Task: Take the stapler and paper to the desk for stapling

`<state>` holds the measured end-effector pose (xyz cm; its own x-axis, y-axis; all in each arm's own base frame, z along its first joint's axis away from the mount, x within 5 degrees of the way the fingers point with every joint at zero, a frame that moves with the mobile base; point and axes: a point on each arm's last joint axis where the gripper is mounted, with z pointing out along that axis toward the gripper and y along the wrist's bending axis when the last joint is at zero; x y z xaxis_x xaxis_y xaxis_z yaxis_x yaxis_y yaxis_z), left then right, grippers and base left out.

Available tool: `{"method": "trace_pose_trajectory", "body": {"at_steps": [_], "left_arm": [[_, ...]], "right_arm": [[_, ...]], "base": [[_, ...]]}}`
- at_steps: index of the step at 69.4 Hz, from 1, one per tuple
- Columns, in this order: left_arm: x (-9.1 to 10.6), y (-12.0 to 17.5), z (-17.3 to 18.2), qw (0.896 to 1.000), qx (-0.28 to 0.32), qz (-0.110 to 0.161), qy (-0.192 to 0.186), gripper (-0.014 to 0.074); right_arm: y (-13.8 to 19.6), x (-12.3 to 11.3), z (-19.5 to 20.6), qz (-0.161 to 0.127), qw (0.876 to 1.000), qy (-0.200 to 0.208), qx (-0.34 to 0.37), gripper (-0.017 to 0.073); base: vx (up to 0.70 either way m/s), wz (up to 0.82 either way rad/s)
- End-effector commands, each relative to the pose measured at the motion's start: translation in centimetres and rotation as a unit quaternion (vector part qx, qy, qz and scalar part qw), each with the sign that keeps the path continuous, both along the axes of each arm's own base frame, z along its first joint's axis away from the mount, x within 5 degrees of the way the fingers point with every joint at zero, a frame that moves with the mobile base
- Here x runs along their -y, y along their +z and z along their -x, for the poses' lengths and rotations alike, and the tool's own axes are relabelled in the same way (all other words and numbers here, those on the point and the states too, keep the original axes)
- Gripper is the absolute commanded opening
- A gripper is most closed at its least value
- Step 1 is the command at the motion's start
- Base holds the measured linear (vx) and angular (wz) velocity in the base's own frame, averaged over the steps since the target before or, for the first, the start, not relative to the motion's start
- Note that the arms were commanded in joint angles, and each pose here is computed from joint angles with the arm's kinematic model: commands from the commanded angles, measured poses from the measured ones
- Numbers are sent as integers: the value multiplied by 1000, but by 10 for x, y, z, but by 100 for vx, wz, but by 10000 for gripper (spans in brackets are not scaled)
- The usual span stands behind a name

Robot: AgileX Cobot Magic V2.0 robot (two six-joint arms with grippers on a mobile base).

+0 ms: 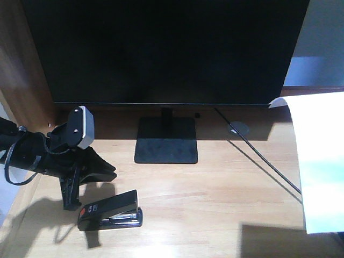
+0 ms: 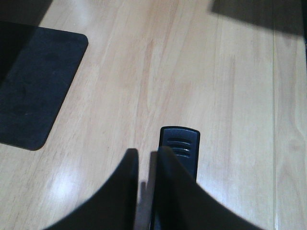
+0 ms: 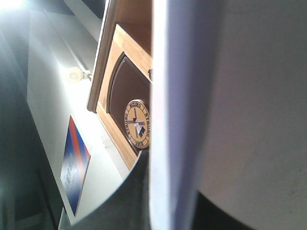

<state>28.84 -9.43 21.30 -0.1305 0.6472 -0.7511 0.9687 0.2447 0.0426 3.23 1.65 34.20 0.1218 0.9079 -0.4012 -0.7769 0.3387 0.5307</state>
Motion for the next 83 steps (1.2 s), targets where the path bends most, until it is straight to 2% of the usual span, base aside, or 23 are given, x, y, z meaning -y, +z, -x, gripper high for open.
{"method": "trace_pose_trajectory", "body": {"at_steps": [1, 12, 22, 37, 63, 83], "left_arm": [[4, 20, 2, 999, 17, 30, 3, -9], [5, 21, 4, 999, 25, 32, -18, -8], [7, 20, 4, 999, 27, 35, -20, -8], [17, 5, 2, 999, 6, 30, -34, -8], [20, -17, -7, 999, -24, 26, -20, -7], [20, -19, -8, 999, -22, 23, -19, -7]], "right_arm": [[11, 0, 5, -4, 999, 0, 33, -6], [11, 0, 5, -4, 999, 0, 33, -6], [11, 0, 5, -4, 999, 0, 33, -6], [11, 0, 5, -4, 999, 0, 33, -6], [11, 0, 5, -4, 999, 0, 33, -6], [11, 0, 5, -4, 999, 0, 33, -6]], "base": [[0, 0], [0, 0], [0, 0], [0, 0], [0, 0], [0, 0]]}}
